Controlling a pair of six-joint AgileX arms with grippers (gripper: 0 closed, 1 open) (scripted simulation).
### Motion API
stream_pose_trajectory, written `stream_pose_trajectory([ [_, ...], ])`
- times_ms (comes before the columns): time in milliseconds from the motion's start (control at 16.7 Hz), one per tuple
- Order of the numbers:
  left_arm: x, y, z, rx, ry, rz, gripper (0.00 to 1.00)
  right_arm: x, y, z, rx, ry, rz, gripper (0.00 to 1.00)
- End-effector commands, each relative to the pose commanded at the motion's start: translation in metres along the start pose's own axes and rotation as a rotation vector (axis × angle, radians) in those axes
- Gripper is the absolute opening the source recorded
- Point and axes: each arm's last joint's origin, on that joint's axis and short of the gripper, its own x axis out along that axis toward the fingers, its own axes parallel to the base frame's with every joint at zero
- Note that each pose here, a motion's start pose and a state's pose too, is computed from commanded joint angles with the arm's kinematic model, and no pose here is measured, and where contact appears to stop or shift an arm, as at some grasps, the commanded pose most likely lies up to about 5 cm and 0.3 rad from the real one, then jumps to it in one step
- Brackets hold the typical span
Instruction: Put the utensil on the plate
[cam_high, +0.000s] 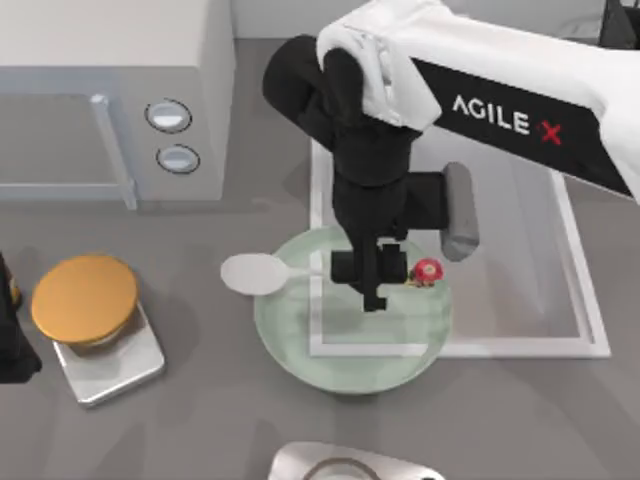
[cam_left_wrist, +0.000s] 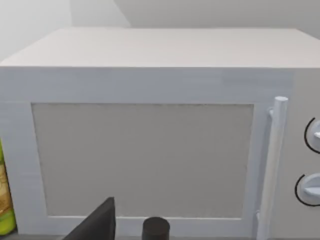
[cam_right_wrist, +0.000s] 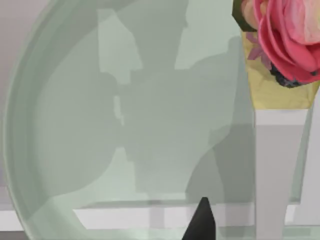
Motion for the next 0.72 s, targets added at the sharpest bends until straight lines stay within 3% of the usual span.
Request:
stream_pose_trajectory([
  [360, 0.0, 0.0, 0.0, 0.0, 0.0, 0.0, 1.0, -0.0002, 0.001, 0.0022, 0.006, 0.001, -0.001, 0.0],
  [720, 0.0, 0.0, 0.0, 0.0, 0.0, 0.0, 1.0, -0.0037, -0.0034, 0.0057, -0.045, 0.047, 0.013, 0.0],
])
